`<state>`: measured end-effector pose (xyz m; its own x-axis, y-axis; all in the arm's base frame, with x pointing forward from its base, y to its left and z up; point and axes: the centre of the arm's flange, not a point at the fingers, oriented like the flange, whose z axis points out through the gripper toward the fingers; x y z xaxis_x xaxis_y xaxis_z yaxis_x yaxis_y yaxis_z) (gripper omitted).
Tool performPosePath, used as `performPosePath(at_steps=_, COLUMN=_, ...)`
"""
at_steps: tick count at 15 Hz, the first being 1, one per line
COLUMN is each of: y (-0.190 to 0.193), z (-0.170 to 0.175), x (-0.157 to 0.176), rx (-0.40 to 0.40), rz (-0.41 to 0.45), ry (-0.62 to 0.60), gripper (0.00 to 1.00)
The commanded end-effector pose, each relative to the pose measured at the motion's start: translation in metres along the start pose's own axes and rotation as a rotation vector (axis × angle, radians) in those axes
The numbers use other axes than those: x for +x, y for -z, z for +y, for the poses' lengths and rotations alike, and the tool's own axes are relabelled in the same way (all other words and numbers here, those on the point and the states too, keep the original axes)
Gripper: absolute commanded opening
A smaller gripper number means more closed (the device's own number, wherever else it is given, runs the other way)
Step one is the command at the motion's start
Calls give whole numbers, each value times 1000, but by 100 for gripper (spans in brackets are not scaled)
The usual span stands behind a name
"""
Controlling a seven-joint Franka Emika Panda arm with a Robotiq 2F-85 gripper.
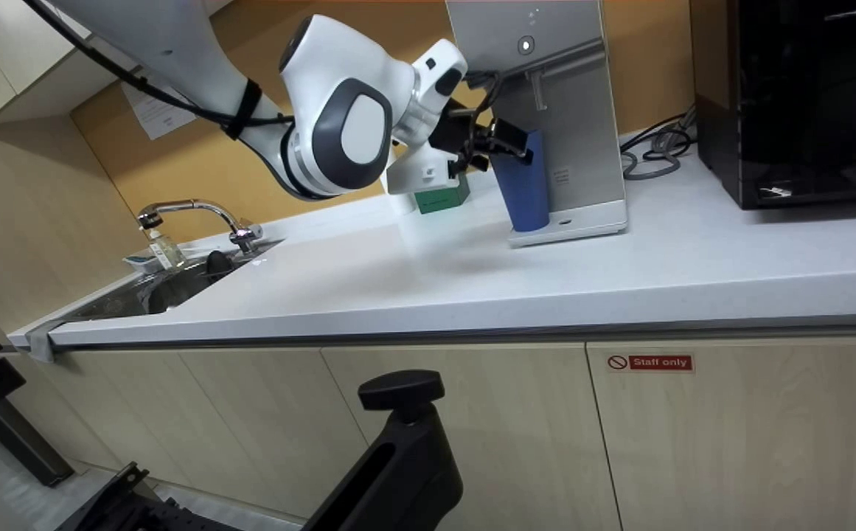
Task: Move the blue cup to the countertop
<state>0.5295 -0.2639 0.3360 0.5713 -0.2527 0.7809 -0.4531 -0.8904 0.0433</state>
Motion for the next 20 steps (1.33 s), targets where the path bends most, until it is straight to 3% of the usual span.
performPosePath(at_steps=1, y=-14, z=5, x=4, rx=-20, rz=35, ry=-14, gripper=100)
performPosePath(at_steps=4, y=-22, z=9, x=6, rx=-26, rz=23, ry=-19, gripper=100)
performPosePath(at_steps=5, y=-26, z=9, x=4, rx=-16, rz=7, ry=-22, gripper=75)
performPosePath(at_steps=6, y=-29, z=9, x=1, rx=-14, rz=-2, ry=-18, gripper=74)
performPosePath(at_steps=9, y=-34, z=8, x=-3, rx=-3, rz=-1, ry=-20, gripper=56)
performPosePath(at_steps=13, y=-29, z=11, x=0, rx=2, rz=-1, ry=-24, gripper=47)
performPosePath(at_steps=20, y=27, z=10, x=3, rx=23, rz=-120, ry=-5, gripper=47)
